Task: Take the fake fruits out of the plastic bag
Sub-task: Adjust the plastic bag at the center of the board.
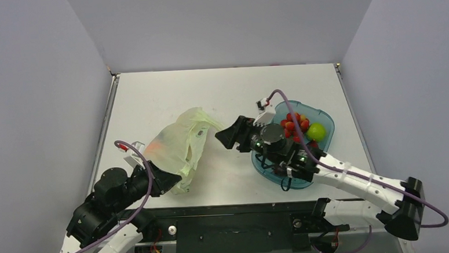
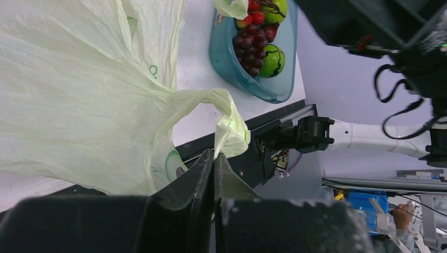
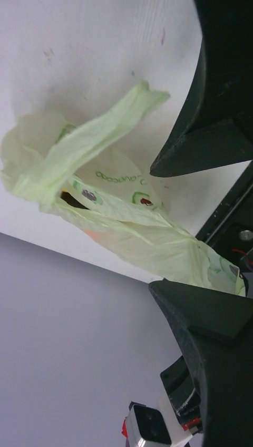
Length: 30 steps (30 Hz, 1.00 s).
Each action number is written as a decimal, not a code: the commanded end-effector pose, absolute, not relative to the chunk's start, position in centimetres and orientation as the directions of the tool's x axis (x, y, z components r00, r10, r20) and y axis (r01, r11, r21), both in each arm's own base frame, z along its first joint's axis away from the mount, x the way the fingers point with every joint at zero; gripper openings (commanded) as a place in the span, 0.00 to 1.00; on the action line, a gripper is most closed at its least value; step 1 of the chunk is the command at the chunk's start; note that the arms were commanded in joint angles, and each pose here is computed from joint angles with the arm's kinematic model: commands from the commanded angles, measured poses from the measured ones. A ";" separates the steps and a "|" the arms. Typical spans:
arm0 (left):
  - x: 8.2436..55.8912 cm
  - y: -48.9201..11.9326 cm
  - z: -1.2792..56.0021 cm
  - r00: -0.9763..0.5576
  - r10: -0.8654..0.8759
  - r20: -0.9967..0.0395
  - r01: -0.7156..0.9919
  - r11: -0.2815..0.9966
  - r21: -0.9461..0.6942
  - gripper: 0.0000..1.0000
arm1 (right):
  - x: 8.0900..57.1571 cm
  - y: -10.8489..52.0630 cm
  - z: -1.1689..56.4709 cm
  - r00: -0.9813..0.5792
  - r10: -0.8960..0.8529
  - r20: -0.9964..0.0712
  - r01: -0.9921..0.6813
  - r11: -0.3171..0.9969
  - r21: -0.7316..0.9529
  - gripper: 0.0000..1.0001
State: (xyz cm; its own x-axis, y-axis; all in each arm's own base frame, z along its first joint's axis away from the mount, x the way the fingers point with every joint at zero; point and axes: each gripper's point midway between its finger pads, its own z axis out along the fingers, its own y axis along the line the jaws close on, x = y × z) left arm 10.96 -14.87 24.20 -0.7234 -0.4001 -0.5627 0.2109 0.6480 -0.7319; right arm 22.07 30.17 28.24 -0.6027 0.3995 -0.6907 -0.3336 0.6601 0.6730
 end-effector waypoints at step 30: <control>20.5 -13.8 32.3 -0.531 -0.035 -0.847 0.319 0.918 -0.237 0.86 | 19.0 41.2 16.9 -0.703 0.237 -0.670 -0.423 0.618 0.663 0.00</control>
